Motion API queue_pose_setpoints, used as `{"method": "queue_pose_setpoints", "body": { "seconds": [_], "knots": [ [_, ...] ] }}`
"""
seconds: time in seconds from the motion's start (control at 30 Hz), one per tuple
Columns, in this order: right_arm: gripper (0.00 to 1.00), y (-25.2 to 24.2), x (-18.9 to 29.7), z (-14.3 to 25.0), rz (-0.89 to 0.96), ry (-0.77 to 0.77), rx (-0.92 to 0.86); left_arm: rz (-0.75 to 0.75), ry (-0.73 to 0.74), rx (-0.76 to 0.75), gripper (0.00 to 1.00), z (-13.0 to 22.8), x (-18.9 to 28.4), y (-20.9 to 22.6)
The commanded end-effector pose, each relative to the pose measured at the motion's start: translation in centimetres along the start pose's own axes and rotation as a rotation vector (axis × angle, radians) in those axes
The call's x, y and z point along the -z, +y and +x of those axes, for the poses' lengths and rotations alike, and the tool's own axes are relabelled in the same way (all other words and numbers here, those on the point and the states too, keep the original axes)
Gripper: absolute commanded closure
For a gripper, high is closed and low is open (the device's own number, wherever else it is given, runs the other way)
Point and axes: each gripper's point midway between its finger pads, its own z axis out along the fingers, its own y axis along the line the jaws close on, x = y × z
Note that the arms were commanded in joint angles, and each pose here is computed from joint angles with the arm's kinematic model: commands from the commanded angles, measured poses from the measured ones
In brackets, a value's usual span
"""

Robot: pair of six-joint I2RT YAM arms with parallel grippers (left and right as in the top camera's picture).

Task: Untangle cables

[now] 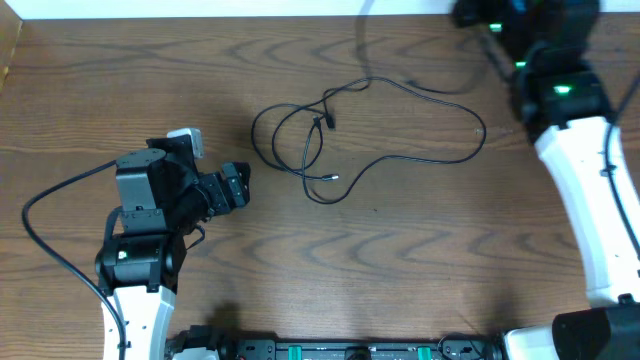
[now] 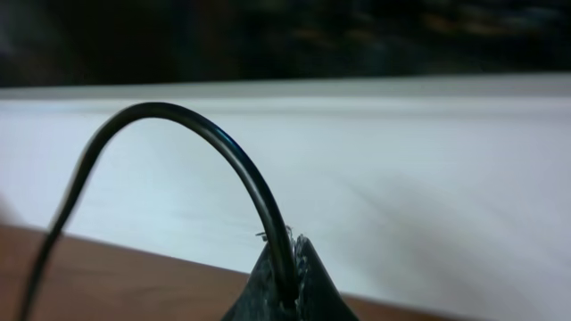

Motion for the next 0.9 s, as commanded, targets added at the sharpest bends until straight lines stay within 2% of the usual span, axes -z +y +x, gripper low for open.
{"method": "queue_pose_setpoints", "body": {
  "seconds": [0.0, 0.03, 0.2, 0.53, 0.67, 0.87],
  "knots": [
    [0.99, -7.7, 3.5, -2.4, 0.283, -0.026, 0.086, 0.002, 0.027, 0.002, 0.05, 0.3, -0.3, 0.1],
    [0.99, -9.8, 4.2, -2.2, 0.35, -0.011, 0.091, 0.0, 0.033, 0.004, 0.03, 0.4, -0.4, 0.2],
    [0.99, -18.6, 8.4, -1.0, 0.634, 0.066, 0.076, -0.008, 0.064, 0.015, 0.02, 0.9, -0.9, 0.5],
    [0.99, -29.5, 16.4, -0.8, 0.897, 0.072, -0.009, -0.018, 0.106, 0.03, 0.02, 1.5, -1.7, 0.9],
    [0.99, -30.6, 17.3, -0.1, 0.829, 0.079, -0.078, -0.02, 0.112, 0.032, 0.02, 1.6, -1.8, 1.0],
    [0.99, -27.9, 15.0, 0.2, 0.619, 0.086, -0.101, -0.02, 0.112, 0.032, 0.02, 1.6, -1.8, 1.0]
  ]
}}
